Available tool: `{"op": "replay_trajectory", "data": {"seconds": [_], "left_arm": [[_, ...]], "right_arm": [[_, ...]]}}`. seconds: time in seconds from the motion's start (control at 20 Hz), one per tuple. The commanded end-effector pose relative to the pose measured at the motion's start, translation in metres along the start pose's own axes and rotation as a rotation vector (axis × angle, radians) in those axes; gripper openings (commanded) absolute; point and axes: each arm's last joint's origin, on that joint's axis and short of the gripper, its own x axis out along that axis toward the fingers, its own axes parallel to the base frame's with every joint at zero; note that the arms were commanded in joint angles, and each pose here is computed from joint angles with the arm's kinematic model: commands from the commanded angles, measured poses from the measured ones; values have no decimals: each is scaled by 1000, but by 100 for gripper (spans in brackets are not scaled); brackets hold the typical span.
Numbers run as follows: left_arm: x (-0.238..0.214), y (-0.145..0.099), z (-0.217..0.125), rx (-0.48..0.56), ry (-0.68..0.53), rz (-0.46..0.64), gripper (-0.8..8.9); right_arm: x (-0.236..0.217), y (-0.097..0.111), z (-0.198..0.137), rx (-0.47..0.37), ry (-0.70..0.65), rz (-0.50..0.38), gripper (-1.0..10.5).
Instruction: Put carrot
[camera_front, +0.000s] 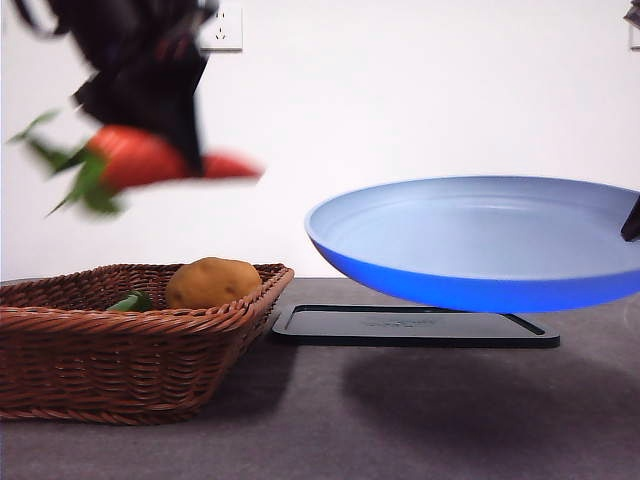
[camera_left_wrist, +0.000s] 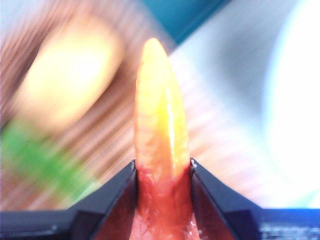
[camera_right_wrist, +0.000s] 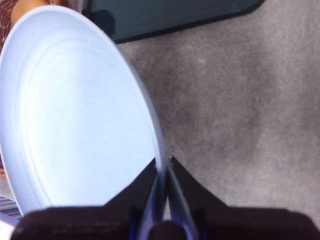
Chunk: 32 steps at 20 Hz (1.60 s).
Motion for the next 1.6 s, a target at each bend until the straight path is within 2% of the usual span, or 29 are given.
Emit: {"op": "replay_trajectory", "data": {"seconds": [0.05,0.15,0.25,0.5,0.65,0.85,0.95,1.05,1.25,1.4,1.6], "left_arm": [[-12,-16,21,0,-124,-267,87],[-14,-36,33,75,-231,-470,87],[-11,-57,40,156,-272,-513,87],[15,-112,44,279,-239,-297,88],[45,-131,42,312,-166,-257,88],[84,-141,37,322,-60,-268,92],[93,-144,36,325,-34,-271,178],[94,-148,35,336,-37,-262,235],[92,-150,36,267,-40,-270,233],[67,-144,36,247,-68,-261,233],[4,-130,29,227,-152,-241,233]], "right_arm": [[3,2,3,54,10,13,5],[5,1,3,60,26,8,5],[7,1,2,66,53,27,5],[8,1,2,69,69,44,5],[8,1,2,69,69,44,5],[8,1,2,71,73,42,5],[8,0,1,69,82,38,5],[8,0,0,71,86,36,5],[8,0,0,72,87,35,5],[10,-1,0,85,101,25,5],[24,-9,5,118,140,-7,5]]}}
